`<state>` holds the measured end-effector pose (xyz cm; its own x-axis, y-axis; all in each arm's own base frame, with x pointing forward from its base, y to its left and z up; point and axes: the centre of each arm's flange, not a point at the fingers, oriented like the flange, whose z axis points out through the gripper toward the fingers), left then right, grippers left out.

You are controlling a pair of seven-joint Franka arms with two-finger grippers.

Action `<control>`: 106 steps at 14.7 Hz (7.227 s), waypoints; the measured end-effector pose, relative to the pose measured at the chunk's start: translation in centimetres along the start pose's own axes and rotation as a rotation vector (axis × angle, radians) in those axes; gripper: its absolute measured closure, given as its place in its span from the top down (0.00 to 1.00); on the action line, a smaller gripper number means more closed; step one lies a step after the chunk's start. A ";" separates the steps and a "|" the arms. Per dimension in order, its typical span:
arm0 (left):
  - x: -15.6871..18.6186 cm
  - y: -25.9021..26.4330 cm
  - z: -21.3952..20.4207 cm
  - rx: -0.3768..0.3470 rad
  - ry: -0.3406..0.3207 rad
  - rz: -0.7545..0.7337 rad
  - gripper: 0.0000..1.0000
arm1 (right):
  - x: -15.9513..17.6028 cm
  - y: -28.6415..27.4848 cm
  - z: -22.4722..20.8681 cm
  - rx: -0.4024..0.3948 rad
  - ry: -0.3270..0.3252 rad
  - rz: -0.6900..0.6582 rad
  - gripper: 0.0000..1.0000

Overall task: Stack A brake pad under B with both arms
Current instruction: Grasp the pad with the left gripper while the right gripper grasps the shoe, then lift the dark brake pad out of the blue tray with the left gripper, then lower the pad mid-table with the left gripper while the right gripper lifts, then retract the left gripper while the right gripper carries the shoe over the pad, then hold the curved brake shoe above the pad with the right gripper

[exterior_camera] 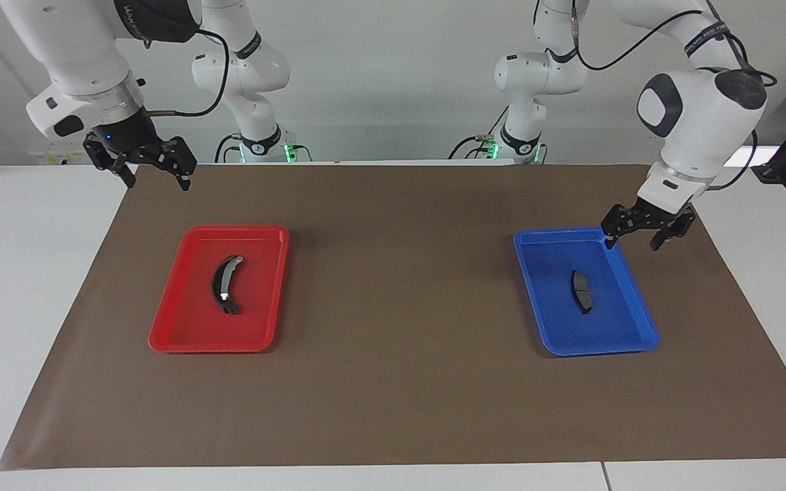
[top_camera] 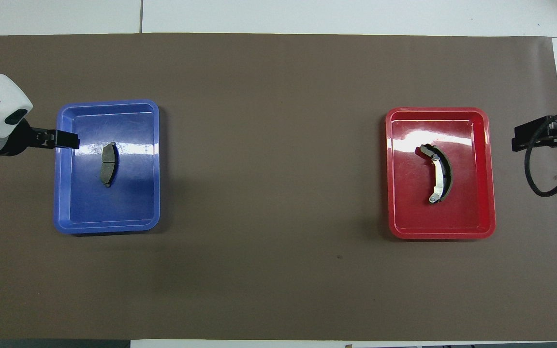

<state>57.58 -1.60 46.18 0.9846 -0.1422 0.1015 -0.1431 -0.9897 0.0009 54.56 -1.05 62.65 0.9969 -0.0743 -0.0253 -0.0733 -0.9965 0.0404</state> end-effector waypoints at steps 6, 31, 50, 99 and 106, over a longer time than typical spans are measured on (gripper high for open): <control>-1.0 1.1 10.6 0.008 -0.018 0.018 0.99 | 0.4 -0.7 8.4 0.048 0.052 -0.007 1.00; 0.6 20.1 6.9 -0.016 -0.039 0.010 0.39 | -0.1 -1.5 33.6 0.025 0.071 -0.147 0.81; 0.5 43.1 14.7 -0.025 -0.015 -0.072 0.85 | 1.8 -1.7 29.6 0.027 0.035 -0.157 0.43; -1.7 -4.6 -16.2 -0.023 -0.144 -0.109 0.99 | 0.6 -41.0 30.5 0.096 0.142 0.005 0.43; -1.7 -4.6 -16.2 -0.023 -0.144 -0.109 0.99 | 0.6 -41.2 31.1 0.093 0.139 0.001 0.43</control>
<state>54.89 3.41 62.10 0.9984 -0.0361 -0.0444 -0.0349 -0.9990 0.0268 57.25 38.75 29.90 0.9907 -0.0761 0.1131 -0.0706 -0.9961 -0.0521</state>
